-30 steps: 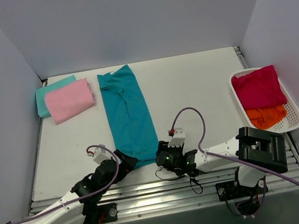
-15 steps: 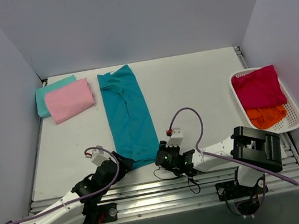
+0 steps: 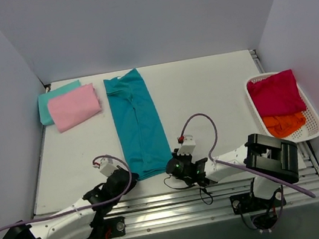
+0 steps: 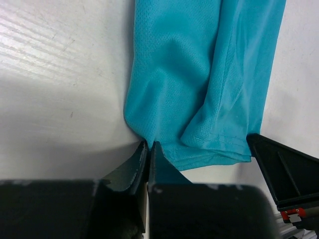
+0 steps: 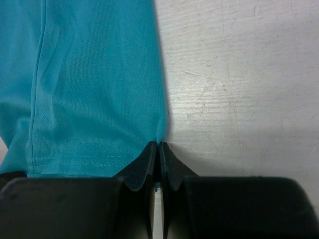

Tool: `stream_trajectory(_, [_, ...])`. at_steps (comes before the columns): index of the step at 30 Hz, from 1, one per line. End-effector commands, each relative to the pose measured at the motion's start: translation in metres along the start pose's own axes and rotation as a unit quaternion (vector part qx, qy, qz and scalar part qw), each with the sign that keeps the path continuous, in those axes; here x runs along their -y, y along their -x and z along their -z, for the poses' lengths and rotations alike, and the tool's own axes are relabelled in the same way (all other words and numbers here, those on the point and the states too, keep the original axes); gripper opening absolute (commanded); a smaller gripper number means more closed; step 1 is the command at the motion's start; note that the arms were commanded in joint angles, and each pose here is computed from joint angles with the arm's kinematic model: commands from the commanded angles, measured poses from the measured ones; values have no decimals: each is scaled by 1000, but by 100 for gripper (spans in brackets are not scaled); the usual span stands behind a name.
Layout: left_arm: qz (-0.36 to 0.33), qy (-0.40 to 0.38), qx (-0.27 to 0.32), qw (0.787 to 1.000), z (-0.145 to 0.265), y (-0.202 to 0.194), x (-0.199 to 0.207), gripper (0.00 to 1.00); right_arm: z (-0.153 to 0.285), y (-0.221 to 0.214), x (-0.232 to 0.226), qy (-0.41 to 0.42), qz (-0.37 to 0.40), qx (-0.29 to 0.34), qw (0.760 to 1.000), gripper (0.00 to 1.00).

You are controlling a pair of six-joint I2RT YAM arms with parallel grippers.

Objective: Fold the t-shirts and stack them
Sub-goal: Fold the tshirt

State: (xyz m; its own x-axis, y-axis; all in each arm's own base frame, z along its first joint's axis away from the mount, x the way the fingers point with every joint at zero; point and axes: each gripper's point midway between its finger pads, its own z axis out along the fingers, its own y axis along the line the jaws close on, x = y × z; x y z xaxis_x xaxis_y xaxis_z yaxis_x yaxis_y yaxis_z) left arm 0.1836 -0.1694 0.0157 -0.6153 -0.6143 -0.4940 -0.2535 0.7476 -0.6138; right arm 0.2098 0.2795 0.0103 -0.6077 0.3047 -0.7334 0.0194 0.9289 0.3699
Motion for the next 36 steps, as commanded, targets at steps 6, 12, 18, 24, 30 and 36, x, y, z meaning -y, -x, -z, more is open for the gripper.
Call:
stream_trajectory(6, [-53,50,-11,997,7,1,-14,2,9,-1,42,-49,15,0,999,0])
stream_trajectory(12, [-59,43,-3,997,25,13,-13,2,21,9,52,-54,7,12,998,0])
stream_trajectory(18, [-58,37,9,998,34,24,-6,2,25,15,50,-52,8,17,998,0])
stream_trajectory(24, [-60,14,8,998,39,30,16,2,29,27,31,-38,10,24,999,0])
stream_trajectory(30, [-75,-10,24,997,49,49,48,2,38,52,12,-26,9,47,998,0])
stream_trajectory(36, [-84,-42,55,994,63,79,90,2,49,96,-19,-16,13,91,996,0])
